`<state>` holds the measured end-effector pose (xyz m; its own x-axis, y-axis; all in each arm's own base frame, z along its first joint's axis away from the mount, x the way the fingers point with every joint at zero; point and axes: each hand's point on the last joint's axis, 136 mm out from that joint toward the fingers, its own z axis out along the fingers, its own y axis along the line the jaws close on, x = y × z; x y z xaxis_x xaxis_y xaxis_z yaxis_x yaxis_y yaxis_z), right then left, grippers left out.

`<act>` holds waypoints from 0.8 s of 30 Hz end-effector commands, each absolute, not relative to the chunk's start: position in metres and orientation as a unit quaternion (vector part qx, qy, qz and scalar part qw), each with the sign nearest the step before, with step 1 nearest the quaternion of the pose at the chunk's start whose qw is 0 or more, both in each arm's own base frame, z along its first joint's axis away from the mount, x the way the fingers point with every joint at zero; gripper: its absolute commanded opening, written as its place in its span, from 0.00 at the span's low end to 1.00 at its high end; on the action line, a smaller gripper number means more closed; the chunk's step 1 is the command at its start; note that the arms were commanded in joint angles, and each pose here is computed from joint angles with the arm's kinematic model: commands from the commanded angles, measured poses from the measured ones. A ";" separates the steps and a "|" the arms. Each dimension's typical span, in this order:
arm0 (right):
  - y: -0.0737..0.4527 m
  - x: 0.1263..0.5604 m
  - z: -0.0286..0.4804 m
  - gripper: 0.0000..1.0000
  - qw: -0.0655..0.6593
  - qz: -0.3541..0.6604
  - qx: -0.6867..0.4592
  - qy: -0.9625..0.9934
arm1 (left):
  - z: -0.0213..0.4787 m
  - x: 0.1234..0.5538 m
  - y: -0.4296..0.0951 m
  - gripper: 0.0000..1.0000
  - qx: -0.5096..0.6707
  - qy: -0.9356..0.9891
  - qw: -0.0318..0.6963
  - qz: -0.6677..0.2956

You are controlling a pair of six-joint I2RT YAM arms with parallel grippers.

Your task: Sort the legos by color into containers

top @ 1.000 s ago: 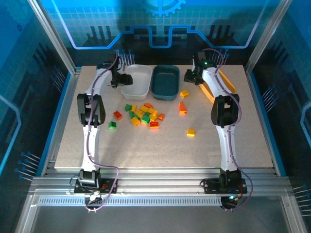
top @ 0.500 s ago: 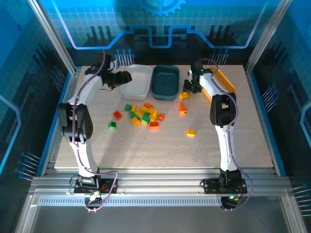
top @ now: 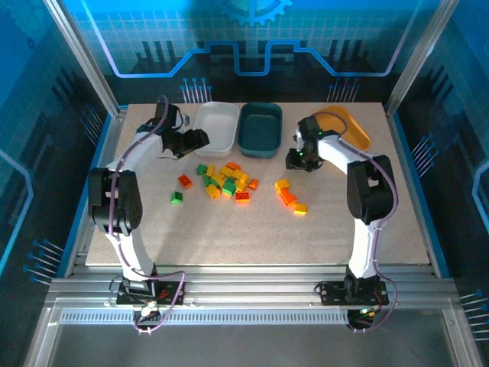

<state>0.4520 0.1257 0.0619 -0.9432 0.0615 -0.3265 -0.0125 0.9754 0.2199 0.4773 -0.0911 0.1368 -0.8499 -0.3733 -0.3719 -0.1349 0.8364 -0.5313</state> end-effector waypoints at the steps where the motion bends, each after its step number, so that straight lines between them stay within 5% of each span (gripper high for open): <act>1: 0.075 0.485 0.110 0.54 0.230 0.034 0.020 0.972 | 0.155 0.492 -0.103 0.69 -0.123 0.921 0.251 -0.271; 15: -0.112 0.515 0.095 0.73 0.230 -0.045 0.225 0.946 | 0.154 0.517 -0.102 0.69 -0.116 0.926 0.252 -0.258; 24: -0.128 0.549 0.064 0.81 0.175 -0.034 0.179 0.968 | 0.154 0.500 -0.111 0.70 -0.112 0.921 0.239 -0.286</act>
